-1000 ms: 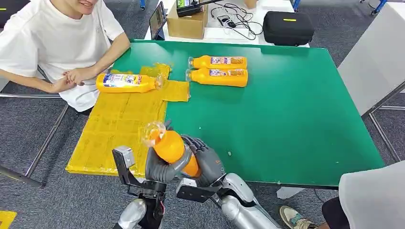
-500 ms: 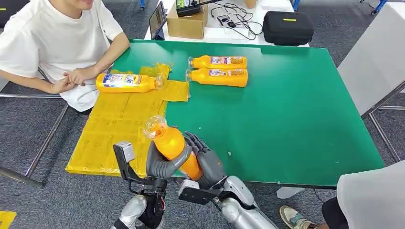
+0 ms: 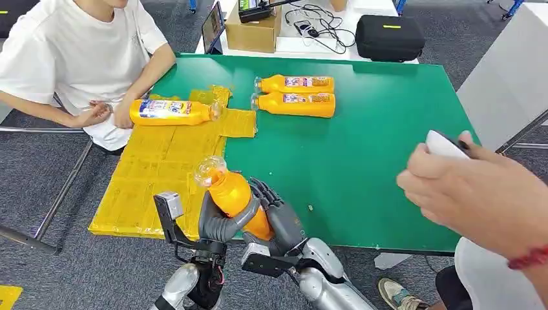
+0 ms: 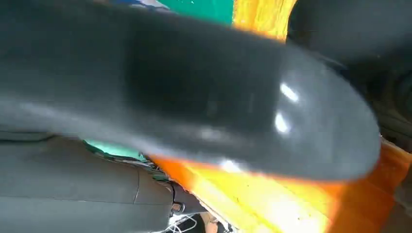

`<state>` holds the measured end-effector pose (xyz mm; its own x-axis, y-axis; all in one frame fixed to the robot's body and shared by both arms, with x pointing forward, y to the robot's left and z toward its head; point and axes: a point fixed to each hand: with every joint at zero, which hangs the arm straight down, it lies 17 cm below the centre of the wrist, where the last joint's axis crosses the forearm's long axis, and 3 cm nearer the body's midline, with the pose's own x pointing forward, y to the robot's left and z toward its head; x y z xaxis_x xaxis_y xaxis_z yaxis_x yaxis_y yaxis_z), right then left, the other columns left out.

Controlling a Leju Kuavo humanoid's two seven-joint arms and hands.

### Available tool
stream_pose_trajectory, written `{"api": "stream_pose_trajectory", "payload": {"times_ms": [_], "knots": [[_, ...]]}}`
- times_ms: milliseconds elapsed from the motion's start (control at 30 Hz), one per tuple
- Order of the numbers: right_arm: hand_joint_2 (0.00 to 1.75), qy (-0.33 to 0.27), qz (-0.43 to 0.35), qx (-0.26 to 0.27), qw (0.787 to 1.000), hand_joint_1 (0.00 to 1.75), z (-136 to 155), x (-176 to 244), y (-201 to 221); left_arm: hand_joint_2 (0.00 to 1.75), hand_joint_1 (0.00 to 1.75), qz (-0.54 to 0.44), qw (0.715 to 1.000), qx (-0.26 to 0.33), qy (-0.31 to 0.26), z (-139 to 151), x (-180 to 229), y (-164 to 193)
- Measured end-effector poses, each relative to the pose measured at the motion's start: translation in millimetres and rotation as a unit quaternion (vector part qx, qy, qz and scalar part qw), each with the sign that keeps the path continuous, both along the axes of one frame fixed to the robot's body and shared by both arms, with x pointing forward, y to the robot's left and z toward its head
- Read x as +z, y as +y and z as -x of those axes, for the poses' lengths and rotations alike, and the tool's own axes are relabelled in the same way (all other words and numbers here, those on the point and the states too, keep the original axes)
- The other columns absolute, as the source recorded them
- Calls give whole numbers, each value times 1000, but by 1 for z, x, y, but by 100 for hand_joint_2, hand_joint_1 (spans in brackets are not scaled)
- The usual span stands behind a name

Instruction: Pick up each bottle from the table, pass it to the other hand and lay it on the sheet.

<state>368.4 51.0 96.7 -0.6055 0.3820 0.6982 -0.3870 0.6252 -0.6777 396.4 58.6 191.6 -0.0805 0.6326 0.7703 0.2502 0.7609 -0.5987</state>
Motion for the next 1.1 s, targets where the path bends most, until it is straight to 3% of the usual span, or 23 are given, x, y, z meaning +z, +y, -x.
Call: {"api": "stream_pose_trajectory", "payload": {"times_ms": [400, 467, 567, 633, 667, 700, 800, 867, 900, 1000, 1100], "knots": [[0, -8, -19, -6, 1000, 0, -1, 8, 0, 175, 175, 11, 1000, 0, 15, -2, -5, 2], [0, -15, -31, -11, 999, 0, -1, 13, -2, 175, 175, -6, 1000, 25, 8, -4, -5, 8], [0, -23, -58, -28, 998, 0, 1, 18, -6, 175, 175, -109, 988, 107, -2, -12, -10, 27], [0, -18, -80, -36, 996, 0, 3, 20, -8, 175, 175, -228, 958, 171, -9, -25, -22, 45], [0, -11, -92, -38, 995, 0, 4, 20, -10, 175, 175, -312, 928, 202, -24, -39, -26, 54], [0, -13, -104, -36, 994, 0, 5, 23, -10, 175, 175, -396, 889, 221, -59, -51, -25, 57], [0, -16, -125, -36, 991, 0, 8, 27, -12, 175, 175, -616, 732, 216, -195, -89, -31, 46], [0, -16, -126, -39, 991, 0, 8, 25, -15, 175, 175, -672, 680, 197, -217, -105, -44, 47], [0, -16, -128, -39, 991, 0, 8, 27, -14, 175, 175, -678, 678, 192, -207, -111, -50, 52], [0, -16, -132, -42, 990, 0, 6, 29, -14, 175, 175, -651, 725, 190, -120, -123, -77, 78], [0, -14, -132, -44, 990, 0, 6, 28, -16, 175, 175, -654, 728, 182, -98, -128, -87, 82]]}}
